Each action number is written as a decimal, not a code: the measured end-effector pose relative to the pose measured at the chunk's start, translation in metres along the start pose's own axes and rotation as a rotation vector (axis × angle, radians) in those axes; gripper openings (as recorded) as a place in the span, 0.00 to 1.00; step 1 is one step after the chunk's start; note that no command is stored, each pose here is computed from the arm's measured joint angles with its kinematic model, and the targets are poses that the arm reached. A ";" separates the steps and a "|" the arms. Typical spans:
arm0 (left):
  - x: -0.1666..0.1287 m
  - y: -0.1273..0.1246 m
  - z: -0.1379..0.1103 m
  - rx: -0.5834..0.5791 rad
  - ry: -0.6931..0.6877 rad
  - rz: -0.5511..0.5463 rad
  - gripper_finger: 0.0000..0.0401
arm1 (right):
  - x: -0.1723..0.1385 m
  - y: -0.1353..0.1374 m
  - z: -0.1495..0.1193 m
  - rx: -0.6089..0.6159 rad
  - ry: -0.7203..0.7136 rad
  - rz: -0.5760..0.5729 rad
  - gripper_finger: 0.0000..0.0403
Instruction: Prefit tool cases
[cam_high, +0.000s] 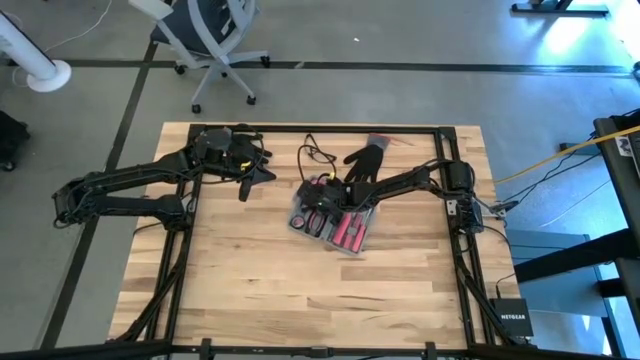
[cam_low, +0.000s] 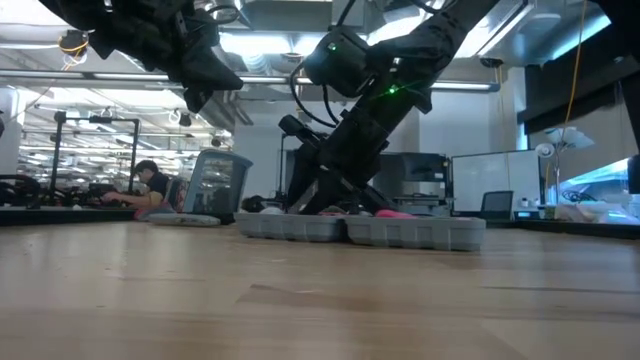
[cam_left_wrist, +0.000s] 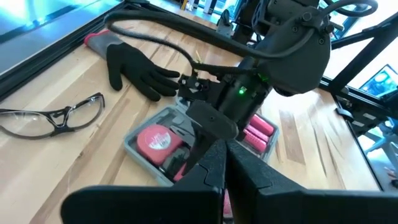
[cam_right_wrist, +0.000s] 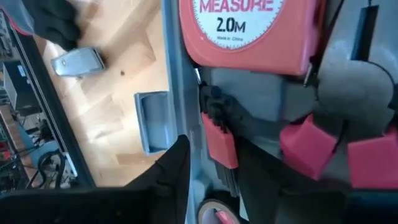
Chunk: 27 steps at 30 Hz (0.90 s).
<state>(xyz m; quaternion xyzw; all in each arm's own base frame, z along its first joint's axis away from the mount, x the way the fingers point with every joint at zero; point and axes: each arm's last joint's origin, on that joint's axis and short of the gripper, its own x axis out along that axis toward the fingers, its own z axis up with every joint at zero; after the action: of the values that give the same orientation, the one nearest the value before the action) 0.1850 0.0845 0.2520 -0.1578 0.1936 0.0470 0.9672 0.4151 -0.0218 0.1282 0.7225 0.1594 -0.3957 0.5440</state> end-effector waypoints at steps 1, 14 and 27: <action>0.000 0.000 0.000 0.000 0.000 0.000 0.00 | 0.000 0.001 -0.001 0.006 0.022 0.001 0.28; 0.000 0.001 0.000 0.020 -0.005 0.042 0.00 | -0.001 0.002 -0.008 -0.058 0.229 -0.029 0.28; 0.000 0.002 -0.004 0.025 0.038 0.047 0.00 | 0.000 0.004 0.006 -0.089 0.149 -0.042 0.28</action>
<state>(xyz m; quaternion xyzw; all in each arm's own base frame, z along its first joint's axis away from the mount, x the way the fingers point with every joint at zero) 0.1830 0.0848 0.2478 -0.1420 0.2164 0.0640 0.9638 0.4152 -0.0282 0.1301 0.7216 0.2318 -0.3447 0.5539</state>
